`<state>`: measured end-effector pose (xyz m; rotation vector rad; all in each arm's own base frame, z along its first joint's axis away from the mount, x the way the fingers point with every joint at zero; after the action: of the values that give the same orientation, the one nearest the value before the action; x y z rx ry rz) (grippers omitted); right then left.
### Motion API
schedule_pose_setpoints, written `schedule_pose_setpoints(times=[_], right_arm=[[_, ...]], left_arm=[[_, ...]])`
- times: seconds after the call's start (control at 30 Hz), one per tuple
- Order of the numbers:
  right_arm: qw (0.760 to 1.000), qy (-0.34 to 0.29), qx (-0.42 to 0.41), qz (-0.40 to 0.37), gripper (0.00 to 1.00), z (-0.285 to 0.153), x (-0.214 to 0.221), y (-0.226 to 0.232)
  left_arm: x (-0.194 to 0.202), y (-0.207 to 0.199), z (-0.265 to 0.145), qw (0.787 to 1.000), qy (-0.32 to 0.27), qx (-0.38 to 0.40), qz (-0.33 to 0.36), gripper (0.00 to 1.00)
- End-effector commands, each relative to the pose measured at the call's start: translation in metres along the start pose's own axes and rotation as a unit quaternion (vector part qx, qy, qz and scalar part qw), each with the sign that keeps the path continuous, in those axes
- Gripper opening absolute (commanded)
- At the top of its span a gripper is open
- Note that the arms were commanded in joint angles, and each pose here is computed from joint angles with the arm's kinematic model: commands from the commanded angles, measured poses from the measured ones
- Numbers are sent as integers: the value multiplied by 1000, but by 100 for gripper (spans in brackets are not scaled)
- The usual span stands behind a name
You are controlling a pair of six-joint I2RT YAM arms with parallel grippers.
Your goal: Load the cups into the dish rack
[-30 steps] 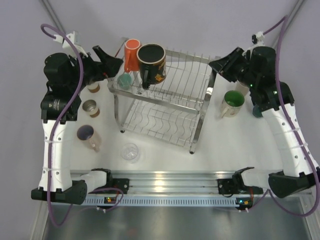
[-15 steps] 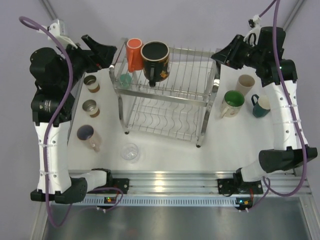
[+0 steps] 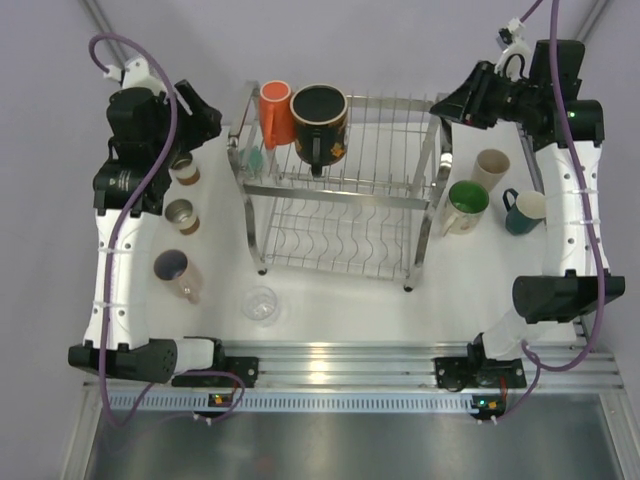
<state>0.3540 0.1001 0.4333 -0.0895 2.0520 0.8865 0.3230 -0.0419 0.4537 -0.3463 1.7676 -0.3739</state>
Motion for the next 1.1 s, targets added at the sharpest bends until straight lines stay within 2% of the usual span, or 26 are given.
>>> schedule_pose_setpoints(times=[0.0,0.03,0.17,0.27,0.3,0.43,0.7,1.07], right_arm=[[992,-17,-35,-120,0,-7,-10,0],[992,-20,-35,-121,1,-7,-11,0],[992,-26,-37,-118,3,-10,-11,4],[992,-28,-40,-117,3,-12,-9,6],[992,-27,-41,-118,3,-11,-8,6],[992,-27,-43,-119,6,-12,-7,7],[990,-35,-44,-131,12,-12,-14,8],[990,-43,-44,-128,21,-9,-19,6]], left_arm=[[8,17,5,999,2,-45,12,65],[9,17,5,999,1,-47,11,54],[17,21,13,998,15,-54,3,30],[33,13,22,999,52,-15,-7,20],[37,2,23,997,63,32,-13,18],[52,-13,22,990,86,109,-28,16],[55,-37,1,973,91,207,-51,15],[55,-35,-11,974,82,205,-50,16]])
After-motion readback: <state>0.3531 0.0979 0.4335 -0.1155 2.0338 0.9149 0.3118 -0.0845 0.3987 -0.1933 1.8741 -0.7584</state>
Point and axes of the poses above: each gripper's point midway between its finger pads, its own z axis out along the fingers, its own y axis along the line the jaws close on, x = y × z, the point moved 5 cm from there along -z, back along the fingers, and after that the axes turned 1 degree about -z, right-handed, at the moved point
